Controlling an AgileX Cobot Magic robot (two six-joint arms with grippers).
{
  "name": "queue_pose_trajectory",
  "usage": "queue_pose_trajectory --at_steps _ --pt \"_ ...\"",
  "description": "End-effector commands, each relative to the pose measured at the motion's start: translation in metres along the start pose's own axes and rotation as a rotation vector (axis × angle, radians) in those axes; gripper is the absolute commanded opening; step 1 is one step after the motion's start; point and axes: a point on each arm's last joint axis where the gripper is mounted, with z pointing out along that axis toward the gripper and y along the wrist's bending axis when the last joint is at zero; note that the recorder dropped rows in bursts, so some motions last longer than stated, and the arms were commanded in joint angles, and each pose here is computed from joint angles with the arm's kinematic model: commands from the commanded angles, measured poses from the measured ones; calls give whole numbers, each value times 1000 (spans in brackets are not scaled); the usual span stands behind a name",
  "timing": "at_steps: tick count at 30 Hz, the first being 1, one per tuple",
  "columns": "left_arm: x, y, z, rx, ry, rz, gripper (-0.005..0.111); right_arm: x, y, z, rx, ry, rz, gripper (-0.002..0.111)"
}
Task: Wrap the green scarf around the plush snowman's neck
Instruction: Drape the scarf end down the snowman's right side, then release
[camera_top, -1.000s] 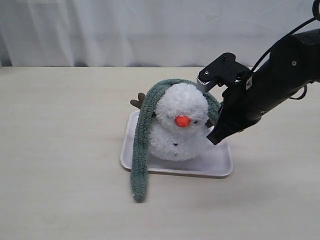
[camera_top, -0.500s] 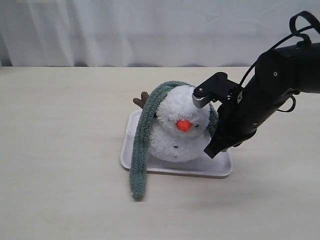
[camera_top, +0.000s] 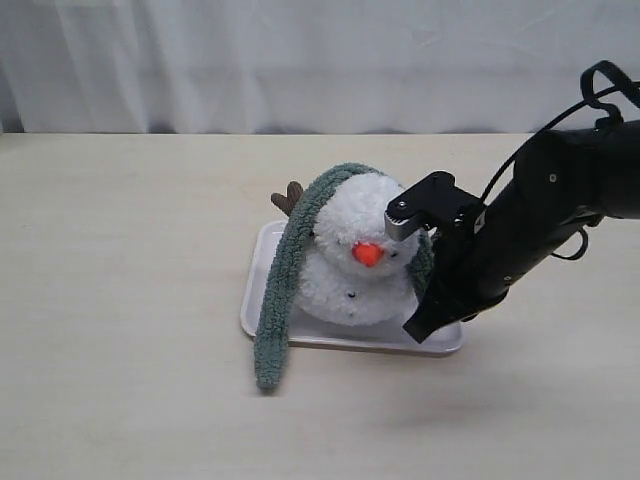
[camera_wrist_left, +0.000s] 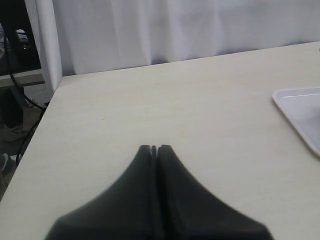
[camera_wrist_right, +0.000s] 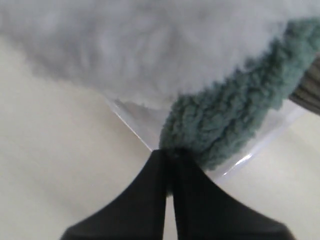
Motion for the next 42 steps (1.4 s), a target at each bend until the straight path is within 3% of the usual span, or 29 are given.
queue_pose_trajectory --at_steps 1,5,14,17,23,25,29,36,38,42 --pt "-1 0 0 6 -14 -3 0 8 2 5 -22 31 11 4" --pt "-1 0 0 6 -14 -3 0 20 5 15 -39 91 7 4" --pt "-1 0 0 6 -14 -3 0 15 4 7 -35 72 1 6" --pt "-1 0 0 6 -14 -3 0 13 5 -5 -38 76 -10 20" --pt "-1 0 0 6 -14 -3 0 5 4 -25 -10 -1 4 62" --pt "-1 0 0 6 -14 -3 0 1 0 -28 37 -49 31 68" --pt "-1 0 0 6 -14 -3 0 -6 -10 -25 133 -122 101 68" --pt "-1 0 0 6 -14 -3 0 -6 -12 5 107 -66 92 54" --pt "-1 0 0 6 -14 -3 0 -7 -12 10 99 -76 109 47" --pt "-1 0 0 6 -14 -3 0 -8 -11 11 93 -91 112 16"
